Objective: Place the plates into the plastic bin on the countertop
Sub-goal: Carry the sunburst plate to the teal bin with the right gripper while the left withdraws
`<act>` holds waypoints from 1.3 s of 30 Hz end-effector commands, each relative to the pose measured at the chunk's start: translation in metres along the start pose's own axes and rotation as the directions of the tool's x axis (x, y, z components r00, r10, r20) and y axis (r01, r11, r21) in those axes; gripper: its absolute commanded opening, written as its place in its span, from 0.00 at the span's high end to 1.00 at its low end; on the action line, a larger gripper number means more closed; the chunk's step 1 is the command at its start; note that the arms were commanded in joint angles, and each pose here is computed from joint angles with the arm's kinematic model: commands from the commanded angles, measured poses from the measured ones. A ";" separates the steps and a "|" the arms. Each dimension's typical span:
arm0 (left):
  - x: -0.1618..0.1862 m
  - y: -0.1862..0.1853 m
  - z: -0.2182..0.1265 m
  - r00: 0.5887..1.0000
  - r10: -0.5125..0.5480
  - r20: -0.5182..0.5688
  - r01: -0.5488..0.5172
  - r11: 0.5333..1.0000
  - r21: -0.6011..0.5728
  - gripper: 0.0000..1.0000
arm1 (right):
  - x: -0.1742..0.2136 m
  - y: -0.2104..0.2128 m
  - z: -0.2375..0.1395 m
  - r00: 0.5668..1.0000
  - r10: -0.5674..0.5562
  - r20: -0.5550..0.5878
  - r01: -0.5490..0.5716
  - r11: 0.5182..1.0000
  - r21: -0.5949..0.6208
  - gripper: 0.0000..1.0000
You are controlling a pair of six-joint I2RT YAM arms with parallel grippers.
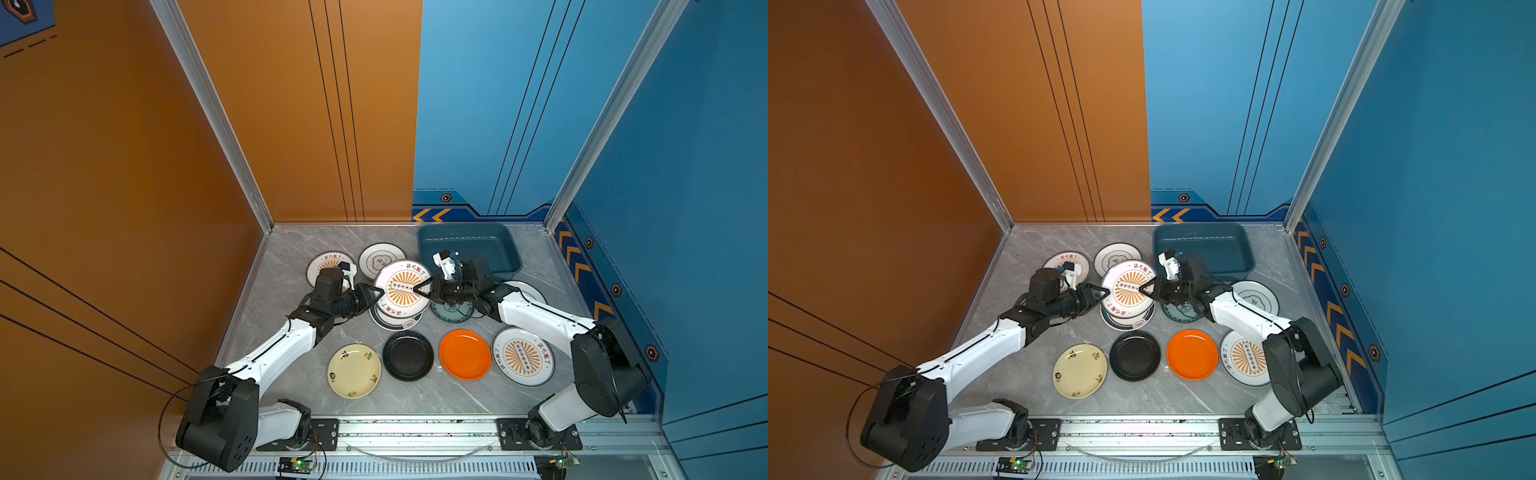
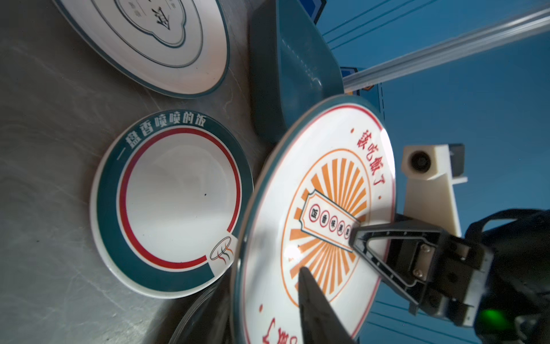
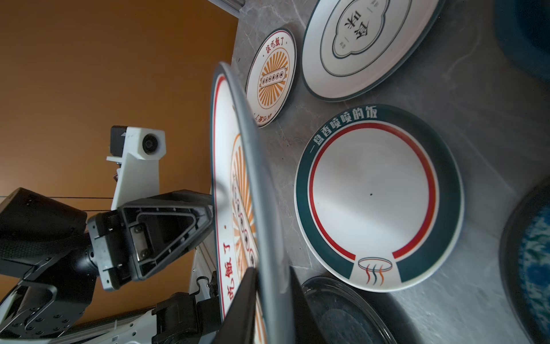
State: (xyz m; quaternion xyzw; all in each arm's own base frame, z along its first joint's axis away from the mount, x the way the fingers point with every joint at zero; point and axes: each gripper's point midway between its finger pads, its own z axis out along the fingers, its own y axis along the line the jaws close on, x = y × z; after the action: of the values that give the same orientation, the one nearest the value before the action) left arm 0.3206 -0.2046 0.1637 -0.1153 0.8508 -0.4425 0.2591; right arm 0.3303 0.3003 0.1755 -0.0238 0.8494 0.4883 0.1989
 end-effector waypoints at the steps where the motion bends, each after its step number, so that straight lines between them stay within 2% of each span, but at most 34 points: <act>1: 0.002 -0.018 -0.004 0.998 0.069 -0.011 -0.069 0.997 0.038 0.20 | -0.016 0.022 -0.010 0.997 -0.074 0.036 0.075 0.996 -0.043 1.00; 2: 0.002 -0.014 -0.006 0.997 0.079 -0.005 -0.078 0.997 0.017 0.08 | -0.020 0.016 -0.013 0.997 -0.066 0.042 0.067 0.997 -0.022 1.00; 3: 0.002 -0.009 -0.008 0.996 0.087 0.002 -0.087 0.996 -0.005 0.01 | -0.027 0.011 -0.018 0.997 -0.058 0.057 0.058 0.998 -0.002 1.00; 13: -0.002 0.021 -0.031 0.986 0.140 0.086 -0.131 0.986 -0.104 0.02 | -0.098 -0.029 -0.072 0.977 0.001 0.213 -0.028 0.992 0.123 1.00; 19: -0.002 0.041 -0.028 0.987 0.155 0.034 -0.146 0.971 -0.187 0.02 | -0.153 -0.076 -0.098 0.949 0.040 0.314 -0.129 0.954 0.270 1.00; 25: 0.006 0.061 -0.022 0.990 0.139 -0.001 -0.135 0.961 -0.242 0.02 | -0.191 -0.128 -0.093 0.936 0.086 0.342 -0.215 0.908 0.360 1.00; 29: 0.012 0.072 -0.020 0.989 0.141 -0.033 -0.145 0.953 -0.268 0.02 | -0.204 -0.156 -0.085 0.923 0.134 0.360 -0.271 0.891 0.363 1.00; 39: 0.014 0.086 -0.017 0.990 0.133 -0.057 -0.144 0.944 -0.297 0.01 | -0.199 -0.215 -0.042 0.906 0.277 0.320 -0.383 0.858 0.343 1.00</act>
State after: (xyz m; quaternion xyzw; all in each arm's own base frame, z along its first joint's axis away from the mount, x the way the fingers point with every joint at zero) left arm 0.3063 -0.1534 0.1072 -0.0905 0.9105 -0.3050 0.2641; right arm 0.5408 0.1186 0.0840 0.2209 0.8976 0.3121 0.2195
